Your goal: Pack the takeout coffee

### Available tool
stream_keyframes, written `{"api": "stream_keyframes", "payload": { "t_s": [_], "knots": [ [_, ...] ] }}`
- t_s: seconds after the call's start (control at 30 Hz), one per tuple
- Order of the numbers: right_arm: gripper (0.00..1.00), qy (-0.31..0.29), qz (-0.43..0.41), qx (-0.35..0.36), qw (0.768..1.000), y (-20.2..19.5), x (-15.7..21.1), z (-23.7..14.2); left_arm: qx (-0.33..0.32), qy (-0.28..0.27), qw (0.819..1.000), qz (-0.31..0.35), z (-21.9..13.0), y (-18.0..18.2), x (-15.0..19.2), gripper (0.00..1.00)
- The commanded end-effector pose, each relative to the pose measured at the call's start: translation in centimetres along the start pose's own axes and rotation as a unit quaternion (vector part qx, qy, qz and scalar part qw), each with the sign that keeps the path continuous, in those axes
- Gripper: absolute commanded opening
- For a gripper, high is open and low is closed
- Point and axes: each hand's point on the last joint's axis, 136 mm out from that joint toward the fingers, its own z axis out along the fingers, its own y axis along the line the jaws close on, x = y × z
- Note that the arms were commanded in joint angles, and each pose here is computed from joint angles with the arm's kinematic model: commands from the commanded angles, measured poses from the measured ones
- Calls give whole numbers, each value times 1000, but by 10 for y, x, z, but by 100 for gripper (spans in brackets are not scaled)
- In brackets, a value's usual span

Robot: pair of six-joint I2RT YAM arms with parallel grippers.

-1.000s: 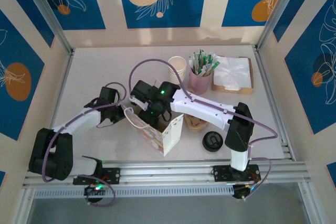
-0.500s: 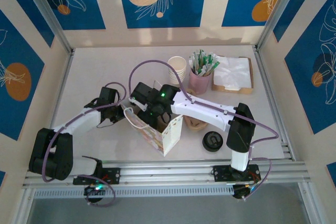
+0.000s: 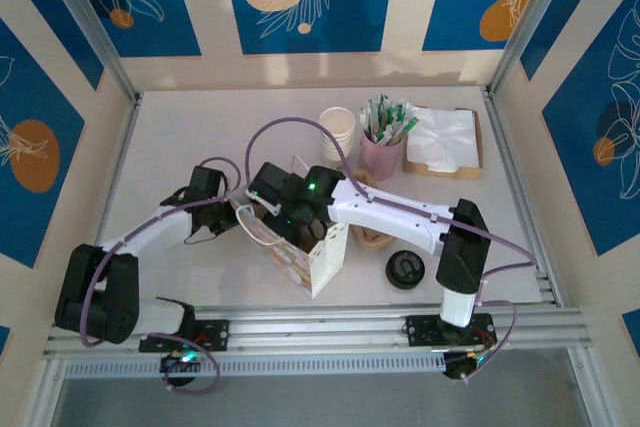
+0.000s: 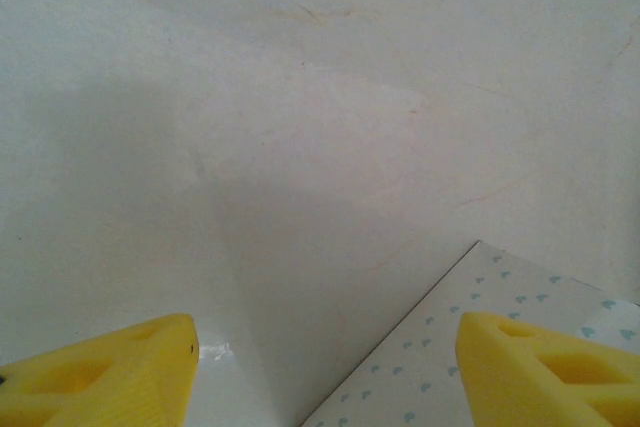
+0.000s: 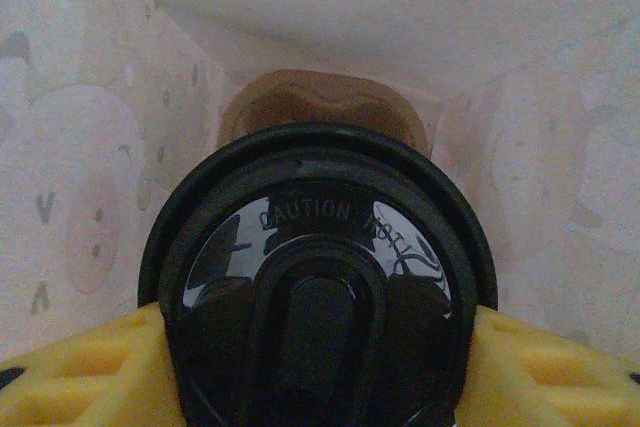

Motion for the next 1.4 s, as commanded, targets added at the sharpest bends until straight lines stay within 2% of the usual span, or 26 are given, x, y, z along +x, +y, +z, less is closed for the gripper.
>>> {"api": "stream_keyframes", "payload": {
  "t_s": [0.0,0.2,0.4,0.53,0.73,0.87,1.13,1.37],
  "knots": [
    [53,0,10,16,1000,-3,6,2,-9,2,1000,-3,-2,4,5,69],
    [53,49,13,0,999,5,28,22,-13,-5,1000,0,-5,4,2,69],
    [53,79,9,11,997,7,41,25,-22,-19,1000,6,-13,4,-3,69],
    [52,45,13,14,999,4,27,8,-28,-25,999,11,-17,5,-5,69],
    [52,-46,11,-3,999,9,-6,-23,-49,-47,998,15,-27,10,-11,69],
    [52,-62,14,-25,998,16,-11,-22,-88,-79,993,11,-43,21,-20,68],
    [52,-1,14,-29,999,22,8,13,-128,-131,983,12,-76,31,-31,69],
    [52,58,4,12,998,13,27,25,-121,-155,980,22,-100,23,-35,70]
  ]
}}
